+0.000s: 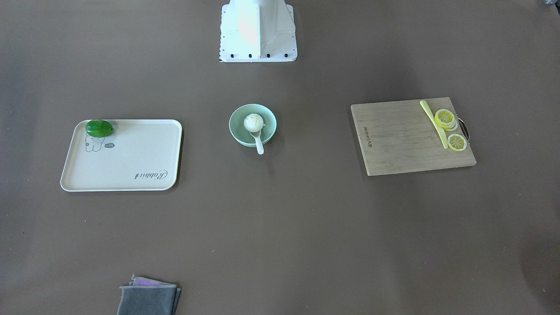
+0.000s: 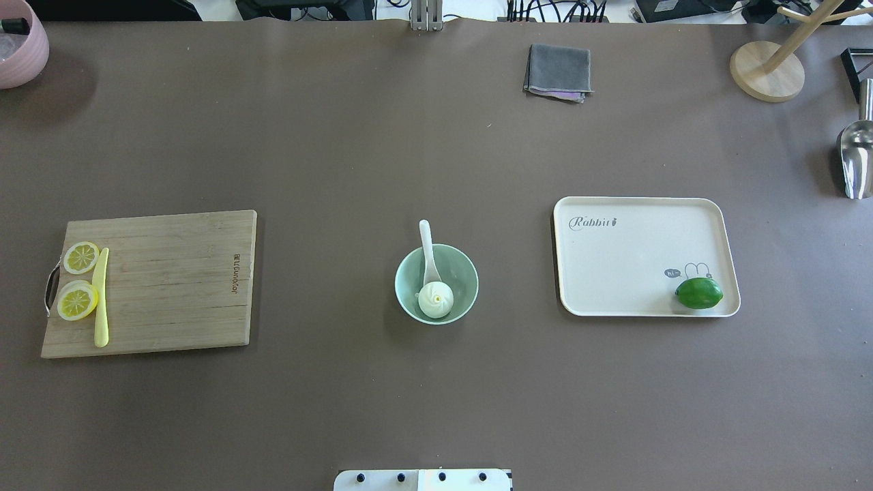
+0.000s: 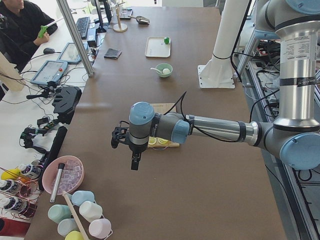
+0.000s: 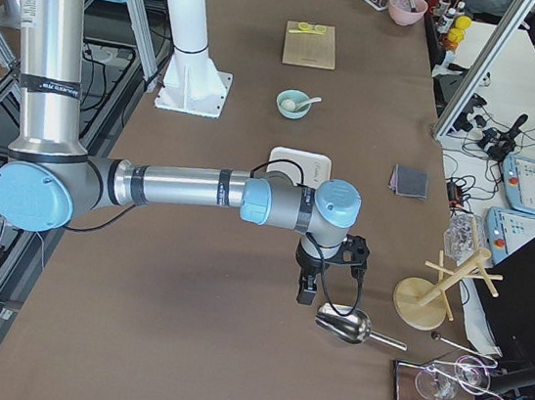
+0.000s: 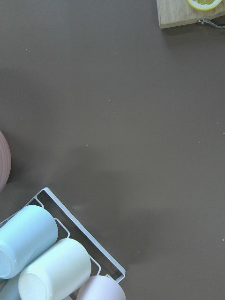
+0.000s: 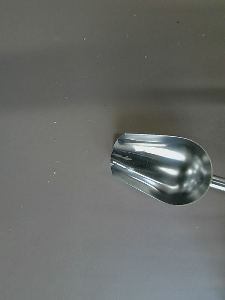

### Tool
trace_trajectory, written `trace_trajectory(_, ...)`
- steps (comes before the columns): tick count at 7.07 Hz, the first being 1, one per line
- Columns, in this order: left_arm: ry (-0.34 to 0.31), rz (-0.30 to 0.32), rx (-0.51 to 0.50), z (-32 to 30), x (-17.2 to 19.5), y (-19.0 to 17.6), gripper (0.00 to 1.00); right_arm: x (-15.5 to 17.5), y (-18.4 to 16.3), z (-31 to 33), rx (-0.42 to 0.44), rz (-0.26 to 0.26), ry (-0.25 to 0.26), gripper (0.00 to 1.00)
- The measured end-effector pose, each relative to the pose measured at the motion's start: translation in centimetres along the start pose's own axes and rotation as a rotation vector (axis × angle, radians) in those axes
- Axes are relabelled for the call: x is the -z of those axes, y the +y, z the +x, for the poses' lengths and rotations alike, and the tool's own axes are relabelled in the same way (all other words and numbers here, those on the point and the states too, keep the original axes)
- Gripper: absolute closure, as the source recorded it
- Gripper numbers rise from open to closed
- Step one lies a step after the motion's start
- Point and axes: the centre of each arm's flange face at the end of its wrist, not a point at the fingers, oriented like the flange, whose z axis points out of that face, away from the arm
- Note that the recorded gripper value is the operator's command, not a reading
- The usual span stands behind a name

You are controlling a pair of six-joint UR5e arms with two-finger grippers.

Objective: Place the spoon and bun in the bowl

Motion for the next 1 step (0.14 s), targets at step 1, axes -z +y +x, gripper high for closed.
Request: trace_trajectory(1,-0.001,-0.001,0.002,-0.05,-0.09,-0.03,0.02,0.04,-0.04,-0.03,0.001,0.001,0.0,0.0)
